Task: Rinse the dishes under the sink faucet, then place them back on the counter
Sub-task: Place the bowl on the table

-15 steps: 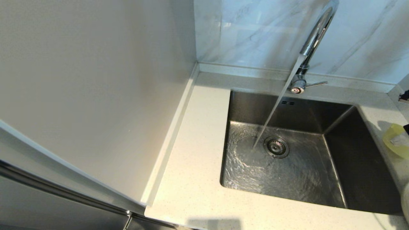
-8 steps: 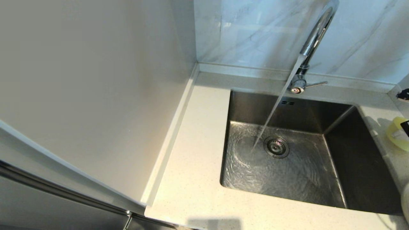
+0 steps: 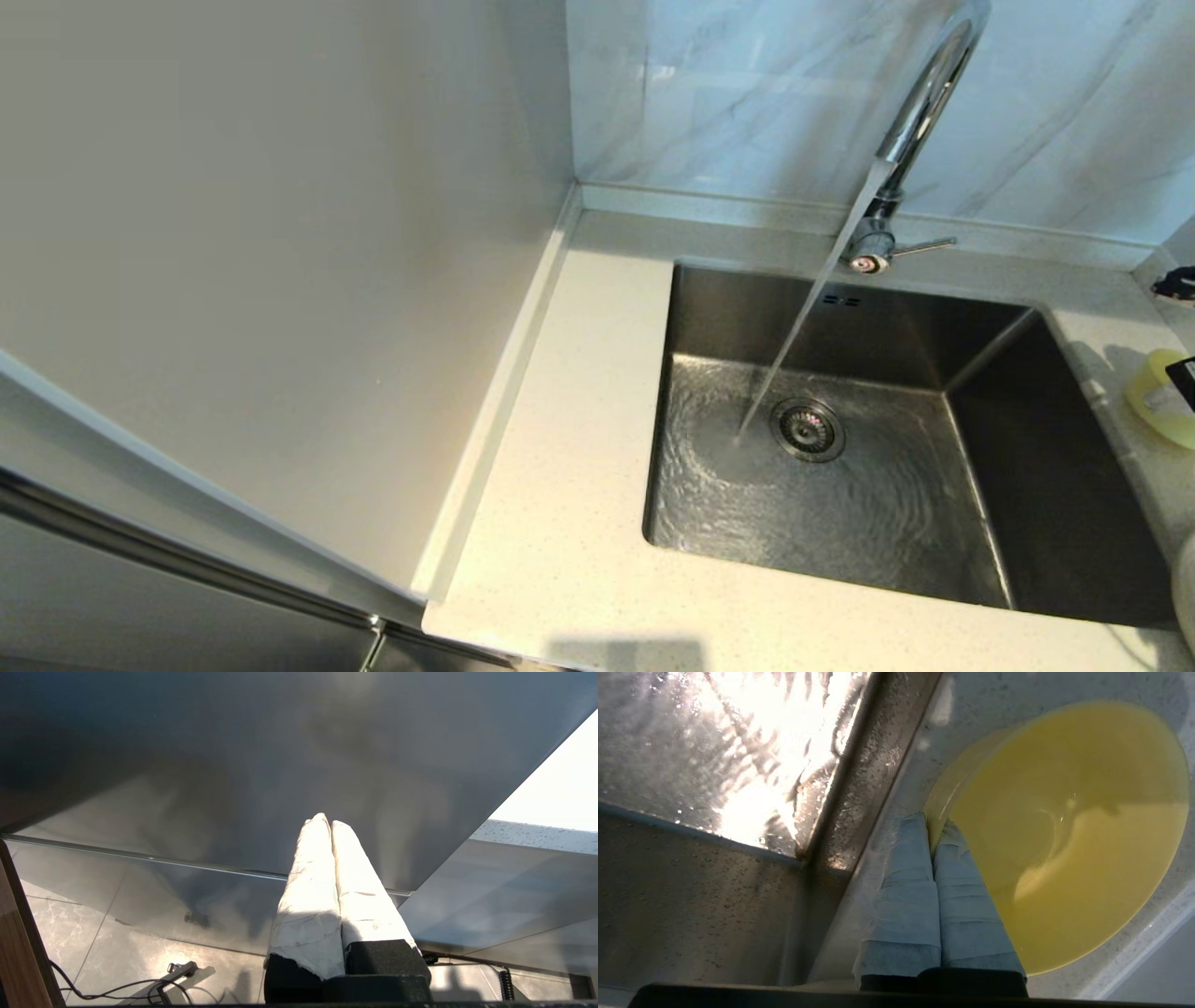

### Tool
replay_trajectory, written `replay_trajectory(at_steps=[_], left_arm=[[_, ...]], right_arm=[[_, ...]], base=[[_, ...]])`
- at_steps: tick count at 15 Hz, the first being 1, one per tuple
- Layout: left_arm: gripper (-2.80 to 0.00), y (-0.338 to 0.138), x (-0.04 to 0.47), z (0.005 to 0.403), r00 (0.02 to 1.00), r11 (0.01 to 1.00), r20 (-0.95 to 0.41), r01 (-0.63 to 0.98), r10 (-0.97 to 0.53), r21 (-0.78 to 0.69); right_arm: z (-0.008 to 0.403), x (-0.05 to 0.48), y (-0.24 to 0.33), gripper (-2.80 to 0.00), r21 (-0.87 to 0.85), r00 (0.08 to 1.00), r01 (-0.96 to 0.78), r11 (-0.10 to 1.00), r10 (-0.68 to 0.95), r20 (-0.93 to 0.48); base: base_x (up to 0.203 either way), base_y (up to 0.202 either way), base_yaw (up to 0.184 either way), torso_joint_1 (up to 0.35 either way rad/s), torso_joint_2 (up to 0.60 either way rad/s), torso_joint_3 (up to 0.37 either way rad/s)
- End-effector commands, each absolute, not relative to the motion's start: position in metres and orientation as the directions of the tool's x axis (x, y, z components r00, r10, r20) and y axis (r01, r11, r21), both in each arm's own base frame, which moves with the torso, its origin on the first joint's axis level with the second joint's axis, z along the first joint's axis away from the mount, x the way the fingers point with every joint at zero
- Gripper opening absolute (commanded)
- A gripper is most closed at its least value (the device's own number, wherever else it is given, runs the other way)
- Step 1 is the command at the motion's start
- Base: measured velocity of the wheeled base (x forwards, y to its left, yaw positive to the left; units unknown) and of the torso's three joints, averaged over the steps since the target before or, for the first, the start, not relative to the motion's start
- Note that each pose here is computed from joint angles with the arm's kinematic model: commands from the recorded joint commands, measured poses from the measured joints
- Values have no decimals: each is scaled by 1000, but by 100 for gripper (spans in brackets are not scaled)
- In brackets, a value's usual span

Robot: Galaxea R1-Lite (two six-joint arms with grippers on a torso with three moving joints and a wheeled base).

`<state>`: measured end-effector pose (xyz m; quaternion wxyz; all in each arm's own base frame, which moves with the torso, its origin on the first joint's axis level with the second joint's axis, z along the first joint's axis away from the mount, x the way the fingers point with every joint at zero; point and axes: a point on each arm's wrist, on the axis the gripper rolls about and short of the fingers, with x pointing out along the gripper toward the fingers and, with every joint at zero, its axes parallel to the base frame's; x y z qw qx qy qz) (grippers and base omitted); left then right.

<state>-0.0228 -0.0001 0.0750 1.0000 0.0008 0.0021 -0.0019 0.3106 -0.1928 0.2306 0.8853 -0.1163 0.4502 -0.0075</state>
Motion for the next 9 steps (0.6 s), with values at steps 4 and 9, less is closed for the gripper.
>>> replay_trajectory(at_steps=[4, 9], left_arm=[[-280, 0, -23, 75, 1000, 1000, -5, 3, -3, 2], [-280, 0, -23, 75, 1000, 1000, -5, 3, -3, 2]], right_arm=[[226, 313, -199, -280, -209, 583, -85, 974, -122, -803], [225, 314, -200, 0, -214, 595, -83, 973, -124, -794]], base=[[0, 0, 0, 0, 0, 0], [0, 0, 0, 0, 0, 0]])
